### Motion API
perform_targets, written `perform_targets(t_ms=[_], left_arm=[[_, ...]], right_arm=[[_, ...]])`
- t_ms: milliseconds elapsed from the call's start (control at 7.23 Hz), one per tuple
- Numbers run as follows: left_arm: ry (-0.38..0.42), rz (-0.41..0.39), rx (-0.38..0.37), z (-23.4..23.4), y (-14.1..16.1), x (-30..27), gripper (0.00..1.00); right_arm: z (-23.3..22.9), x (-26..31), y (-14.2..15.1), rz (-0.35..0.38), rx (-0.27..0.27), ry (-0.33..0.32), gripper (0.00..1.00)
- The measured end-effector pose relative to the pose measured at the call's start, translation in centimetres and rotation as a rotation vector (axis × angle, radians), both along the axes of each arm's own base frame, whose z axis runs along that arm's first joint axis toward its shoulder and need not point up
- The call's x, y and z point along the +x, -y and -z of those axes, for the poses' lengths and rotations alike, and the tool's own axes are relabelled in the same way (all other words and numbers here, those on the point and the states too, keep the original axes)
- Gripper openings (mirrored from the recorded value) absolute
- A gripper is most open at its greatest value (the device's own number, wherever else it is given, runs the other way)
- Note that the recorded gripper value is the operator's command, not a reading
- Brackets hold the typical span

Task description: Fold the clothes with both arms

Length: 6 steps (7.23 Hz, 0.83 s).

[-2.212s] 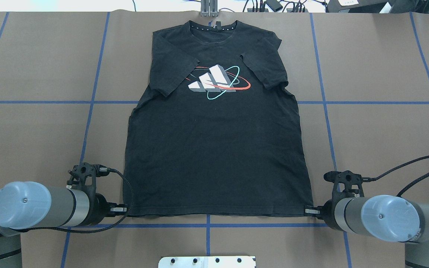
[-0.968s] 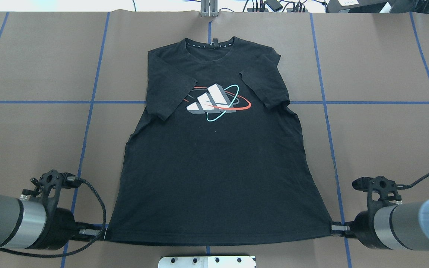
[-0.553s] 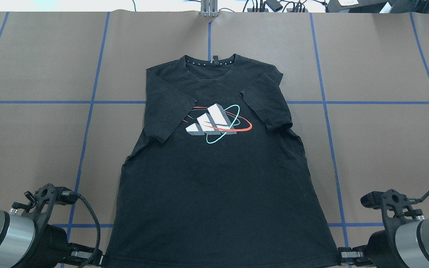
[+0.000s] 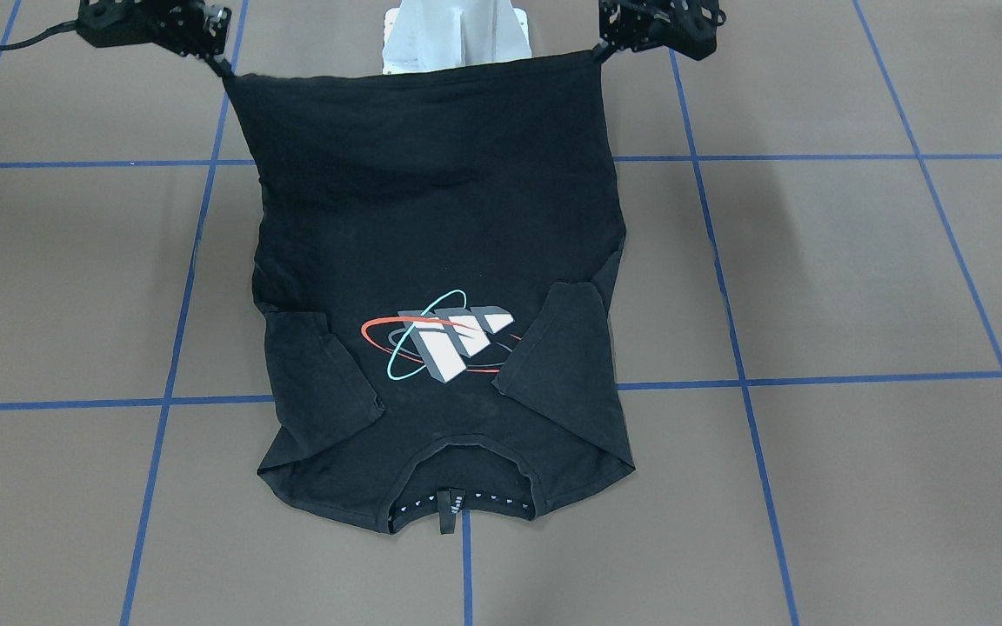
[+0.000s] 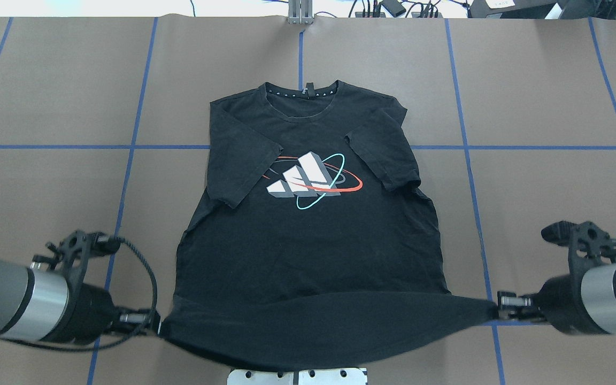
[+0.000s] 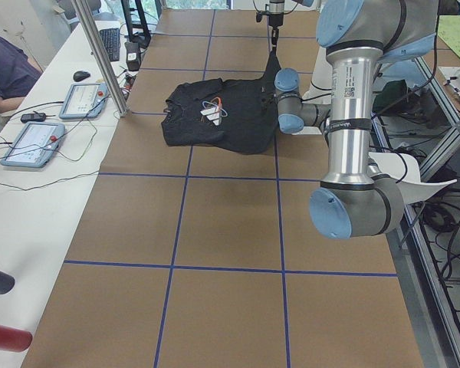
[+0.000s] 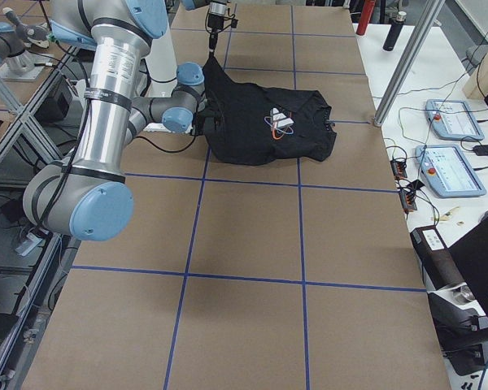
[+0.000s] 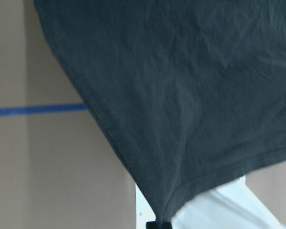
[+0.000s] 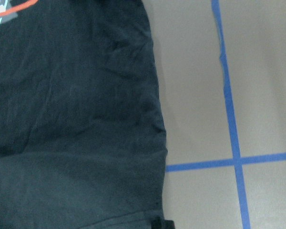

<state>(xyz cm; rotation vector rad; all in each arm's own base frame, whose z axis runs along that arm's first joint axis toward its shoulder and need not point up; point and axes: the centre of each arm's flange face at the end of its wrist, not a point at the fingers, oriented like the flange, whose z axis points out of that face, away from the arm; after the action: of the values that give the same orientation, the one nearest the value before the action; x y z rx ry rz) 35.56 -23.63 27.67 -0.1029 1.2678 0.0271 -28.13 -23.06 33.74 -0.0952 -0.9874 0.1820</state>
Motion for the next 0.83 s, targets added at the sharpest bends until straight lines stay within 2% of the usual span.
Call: perform_targets(t_ms=[415, 830], left_arm=[[-0.016, 0.167, 0.010, 0.9, 7.0, -2.3, 0.00], [-0.033, 0.253, 0.030, 3.7, 10.8, -4.5, 0.00]], right_arm=[[-1.8, 0.4, 4.8, -0.120, -0.006, -0.024, 0.00], [-2.4, 0.5, 7.3, -0.176, -0.002, -0.035, 0.00]])
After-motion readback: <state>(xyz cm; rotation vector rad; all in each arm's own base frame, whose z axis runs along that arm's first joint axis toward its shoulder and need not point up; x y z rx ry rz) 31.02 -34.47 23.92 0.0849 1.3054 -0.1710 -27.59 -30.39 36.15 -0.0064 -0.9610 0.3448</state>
